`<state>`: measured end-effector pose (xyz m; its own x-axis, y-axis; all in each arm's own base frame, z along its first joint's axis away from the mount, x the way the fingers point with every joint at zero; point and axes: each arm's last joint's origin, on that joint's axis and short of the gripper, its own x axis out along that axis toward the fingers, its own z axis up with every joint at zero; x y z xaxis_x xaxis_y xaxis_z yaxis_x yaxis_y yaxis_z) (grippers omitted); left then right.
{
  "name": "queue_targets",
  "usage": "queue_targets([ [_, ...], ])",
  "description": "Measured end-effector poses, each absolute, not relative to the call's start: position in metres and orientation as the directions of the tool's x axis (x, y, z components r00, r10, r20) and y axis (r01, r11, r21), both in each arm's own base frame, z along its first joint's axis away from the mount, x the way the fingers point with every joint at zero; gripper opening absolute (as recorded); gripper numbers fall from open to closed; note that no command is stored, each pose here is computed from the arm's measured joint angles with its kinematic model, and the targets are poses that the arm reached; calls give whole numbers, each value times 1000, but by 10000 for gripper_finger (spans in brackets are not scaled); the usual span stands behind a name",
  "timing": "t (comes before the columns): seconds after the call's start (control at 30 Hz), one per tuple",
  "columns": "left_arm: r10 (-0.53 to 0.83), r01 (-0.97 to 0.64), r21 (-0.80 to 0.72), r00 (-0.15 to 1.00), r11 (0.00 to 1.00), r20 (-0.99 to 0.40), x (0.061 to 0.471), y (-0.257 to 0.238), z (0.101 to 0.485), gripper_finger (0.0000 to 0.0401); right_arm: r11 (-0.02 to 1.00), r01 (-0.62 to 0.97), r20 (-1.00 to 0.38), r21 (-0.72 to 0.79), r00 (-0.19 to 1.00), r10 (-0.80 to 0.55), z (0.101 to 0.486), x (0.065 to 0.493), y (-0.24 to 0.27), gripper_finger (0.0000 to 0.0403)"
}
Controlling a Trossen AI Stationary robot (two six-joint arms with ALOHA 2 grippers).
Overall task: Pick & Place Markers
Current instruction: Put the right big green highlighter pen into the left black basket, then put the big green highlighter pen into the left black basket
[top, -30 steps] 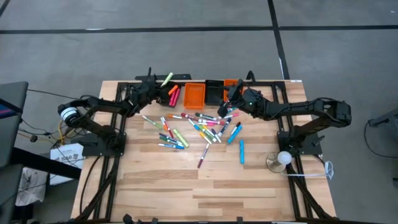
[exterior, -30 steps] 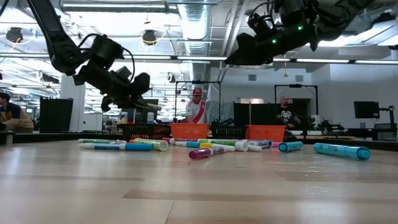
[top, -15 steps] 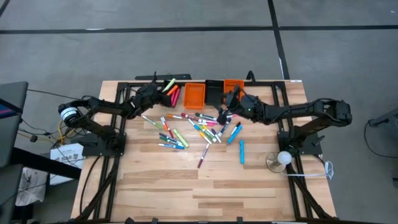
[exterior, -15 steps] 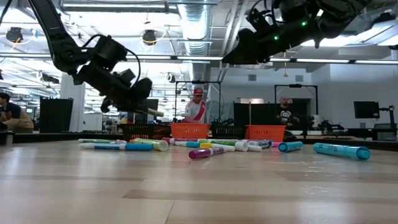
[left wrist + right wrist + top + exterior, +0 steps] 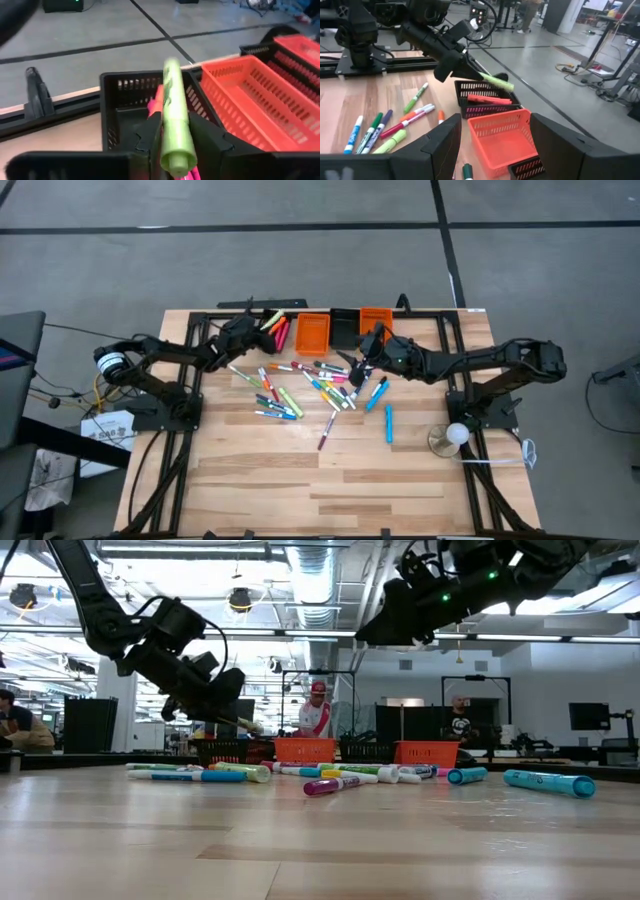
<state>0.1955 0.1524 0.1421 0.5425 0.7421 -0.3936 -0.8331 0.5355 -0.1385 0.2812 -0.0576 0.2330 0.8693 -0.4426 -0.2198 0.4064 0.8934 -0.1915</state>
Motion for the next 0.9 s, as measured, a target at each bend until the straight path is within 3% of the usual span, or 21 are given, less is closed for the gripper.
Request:
queue_targets([
  [0.43,729,-822,-124,554,556,-401,199,148,141,132,908,374,-221,-191,885,-411,233,283,-48,228],
  [0.9,698,-790,-115,591,602,-404,201,145,141,132,916,355,-221,-189,893,-392,233,284,-45,228],
])
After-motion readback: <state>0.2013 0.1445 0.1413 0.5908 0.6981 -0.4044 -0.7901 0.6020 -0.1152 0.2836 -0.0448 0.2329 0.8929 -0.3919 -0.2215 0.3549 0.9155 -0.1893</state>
